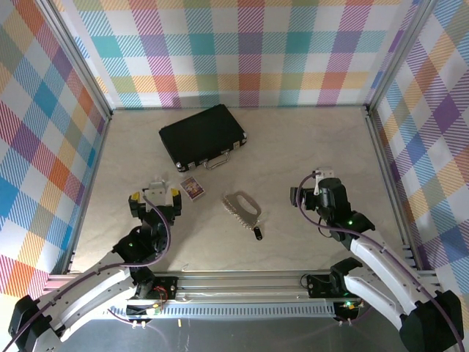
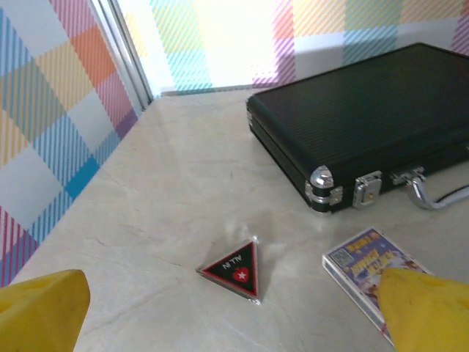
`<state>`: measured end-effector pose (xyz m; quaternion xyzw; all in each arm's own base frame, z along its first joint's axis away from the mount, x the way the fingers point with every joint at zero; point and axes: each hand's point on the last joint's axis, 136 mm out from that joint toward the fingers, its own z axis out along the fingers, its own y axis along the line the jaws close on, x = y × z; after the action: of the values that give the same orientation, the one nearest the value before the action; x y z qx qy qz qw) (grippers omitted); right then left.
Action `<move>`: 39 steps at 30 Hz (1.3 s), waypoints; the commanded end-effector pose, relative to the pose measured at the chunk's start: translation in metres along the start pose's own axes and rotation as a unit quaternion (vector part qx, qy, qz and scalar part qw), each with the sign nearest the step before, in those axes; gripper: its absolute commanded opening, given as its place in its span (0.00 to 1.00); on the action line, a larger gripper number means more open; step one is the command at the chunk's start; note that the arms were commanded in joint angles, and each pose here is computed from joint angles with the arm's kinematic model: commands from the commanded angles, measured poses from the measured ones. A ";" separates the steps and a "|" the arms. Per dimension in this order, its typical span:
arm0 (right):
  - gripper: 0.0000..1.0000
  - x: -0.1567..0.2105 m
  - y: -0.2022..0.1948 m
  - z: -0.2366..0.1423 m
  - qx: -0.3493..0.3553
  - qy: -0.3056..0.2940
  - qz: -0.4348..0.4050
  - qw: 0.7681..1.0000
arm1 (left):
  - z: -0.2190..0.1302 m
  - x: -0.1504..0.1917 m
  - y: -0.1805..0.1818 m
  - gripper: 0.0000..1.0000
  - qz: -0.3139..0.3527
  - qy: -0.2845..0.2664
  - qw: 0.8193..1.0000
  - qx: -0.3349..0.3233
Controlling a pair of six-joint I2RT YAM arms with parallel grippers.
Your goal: Put the keys on the keyring
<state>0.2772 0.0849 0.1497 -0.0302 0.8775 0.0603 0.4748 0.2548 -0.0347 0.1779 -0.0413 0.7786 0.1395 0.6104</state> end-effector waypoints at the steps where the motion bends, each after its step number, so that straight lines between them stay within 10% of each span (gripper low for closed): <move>1: 0.99 -0.007 -0.026 0.002 0.068 -0.050 -0.021 0.996 | 0.008 -0.003 0.017 1.00 0.003 -0.023 0.998 -0.050; 39: 0.99 -0.035 -0.058 0.095 0.105 -0.131 -0.068 0.983 | 0.101 0.029 0.024 1.00 -0.028 -0.006 0.999 -0.032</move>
<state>0.3660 0.0331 0.1042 -0.0232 0.8242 -0.0812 0.5600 0.3225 0.0227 0.1134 -0.0850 0.7901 0.1651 0.5842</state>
